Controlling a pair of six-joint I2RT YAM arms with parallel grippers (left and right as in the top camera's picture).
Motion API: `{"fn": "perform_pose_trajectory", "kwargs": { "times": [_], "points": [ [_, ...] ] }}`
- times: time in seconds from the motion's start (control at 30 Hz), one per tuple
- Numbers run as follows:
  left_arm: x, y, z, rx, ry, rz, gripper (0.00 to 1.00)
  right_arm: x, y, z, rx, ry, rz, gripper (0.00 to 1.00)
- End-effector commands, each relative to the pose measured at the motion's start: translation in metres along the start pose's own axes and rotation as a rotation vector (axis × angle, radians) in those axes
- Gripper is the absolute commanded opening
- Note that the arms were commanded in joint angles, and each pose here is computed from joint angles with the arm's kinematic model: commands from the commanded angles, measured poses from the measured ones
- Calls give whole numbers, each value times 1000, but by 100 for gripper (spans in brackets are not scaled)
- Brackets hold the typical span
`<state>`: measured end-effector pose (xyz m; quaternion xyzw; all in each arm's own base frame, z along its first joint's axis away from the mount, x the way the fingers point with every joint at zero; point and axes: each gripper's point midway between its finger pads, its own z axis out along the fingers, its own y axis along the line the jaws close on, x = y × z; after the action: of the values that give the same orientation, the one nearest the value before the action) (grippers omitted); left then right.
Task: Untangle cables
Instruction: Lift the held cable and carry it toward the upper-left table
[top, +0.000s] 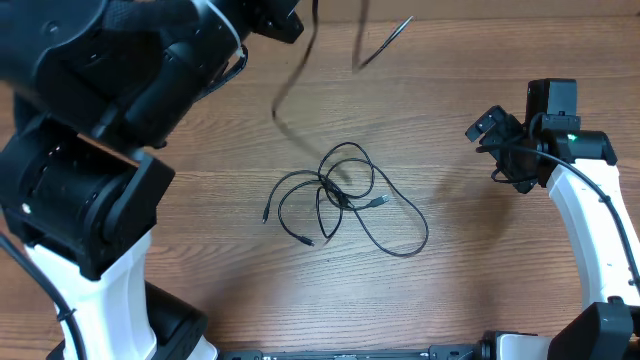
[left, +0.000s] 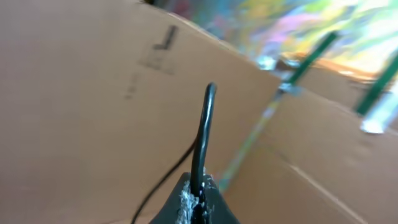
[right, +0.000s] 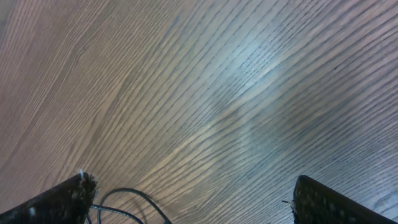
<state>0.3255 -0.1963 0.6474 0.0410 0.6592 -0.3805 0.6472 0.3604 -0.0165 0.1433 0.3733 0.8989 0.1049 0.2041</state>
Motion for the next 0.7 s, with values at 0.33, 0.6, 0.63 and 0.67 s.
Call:
{"fn": "perform_pose_trajectory", "kwargs": {
  "times": [0.33,0.6,0.63,0.67],
  "points": [
    [28,118,61,-358,41,158,4,-5,0,-5,-5,-23,3,100],
    [23,220,60,-560,56,129,4,-5,0,-5,-5,-23,3,100],
    [23,233,57,-587,63,120,4,-5,0,-5,-5,-23,3,100],
    [23,244,54,-607,71,116,4,-5,0,-5,-5,-23,3,100]
  ]
}}
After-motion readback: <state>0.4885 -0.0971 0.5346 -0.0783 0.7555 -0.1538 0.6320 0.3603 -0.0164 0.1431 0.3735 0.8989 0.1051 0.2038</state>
